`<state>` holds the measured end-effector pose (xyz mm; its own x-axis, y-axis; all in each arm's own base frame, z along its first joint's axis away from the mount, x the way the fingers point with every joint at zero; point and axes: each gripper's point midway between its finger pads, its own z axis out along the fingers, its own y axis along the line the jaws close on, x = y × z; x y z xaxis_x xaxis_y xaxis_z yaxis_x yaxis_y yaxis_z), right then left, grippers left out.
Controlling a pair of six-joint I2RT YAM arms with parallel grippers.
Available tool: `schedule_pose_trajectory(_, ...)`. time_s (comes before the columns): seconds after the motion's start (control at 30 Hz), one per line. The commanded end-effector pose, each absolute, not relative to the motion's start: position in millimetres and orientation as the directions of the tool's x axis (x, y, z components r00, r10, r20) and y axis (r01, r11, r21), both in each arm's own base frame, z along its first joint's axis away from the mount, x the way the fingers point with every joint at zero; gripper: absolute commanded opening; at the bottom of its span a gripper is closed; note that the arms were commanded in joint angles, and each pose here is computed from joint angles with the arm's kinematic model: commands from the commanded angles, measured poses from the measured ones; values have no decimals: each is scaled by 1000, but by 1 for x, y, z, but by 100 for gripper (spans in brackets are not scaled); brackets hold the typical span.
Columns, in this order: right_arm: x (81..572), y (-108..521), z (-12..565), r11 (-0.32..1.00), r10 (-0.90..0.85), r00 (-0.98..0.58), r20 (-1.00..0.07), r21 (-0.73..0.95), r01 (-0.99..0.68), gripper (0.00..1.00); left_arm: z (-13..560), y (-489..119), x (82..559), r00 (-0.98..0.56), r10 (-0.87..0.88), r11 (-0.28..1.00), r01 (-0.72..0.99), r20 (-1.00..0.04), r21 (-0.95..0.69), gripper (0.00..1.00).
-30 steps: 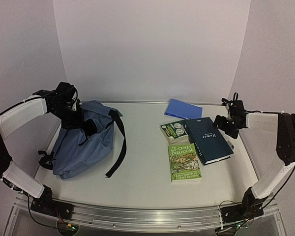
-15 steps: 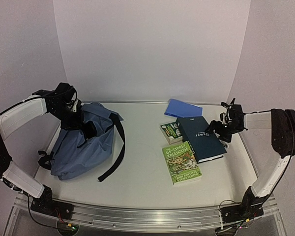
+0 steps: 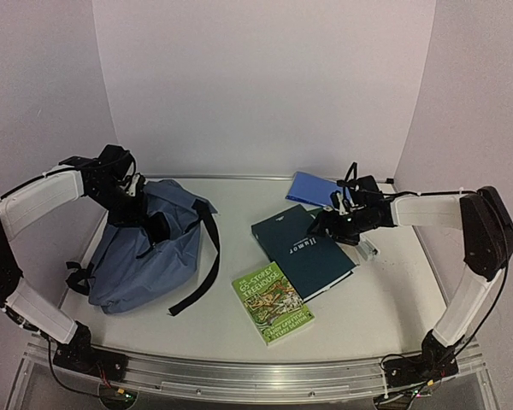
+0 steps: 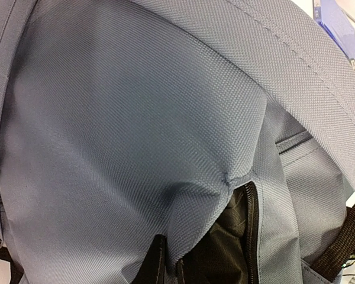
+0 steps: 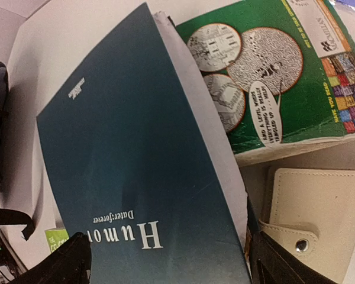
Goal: Pack the student bag
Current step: Pick up the personal item from the center of the board.
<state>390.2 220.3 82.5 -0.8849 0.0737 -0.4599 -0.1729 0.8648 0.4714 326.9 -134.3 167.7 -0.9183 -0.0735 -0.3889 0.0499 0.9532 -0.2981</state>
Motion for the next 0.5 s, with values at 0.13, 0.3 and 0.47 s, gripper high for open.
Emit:
schedule_pose_trajectory(0.13, 416, 185, 133, 937, 159, -771, -616, 339, -78, 92, 194, -140, 352, -857, -22, 945, 151, -516, -291, 0)
schedule_pose_trajectory(0.3, 429, 163, 117, 961, 142, -791, -596, 275, -35, 87, 190, -139, 357, -832, -15, 947, 166, -554, -275, 0)
schedule_pose_trajectory(0.47, 427, 137, 92, 960, 178, -830, -529, 279, 28, 71, 170, -132, 359, -835, 0, 960, 154, -551, -232, 0)
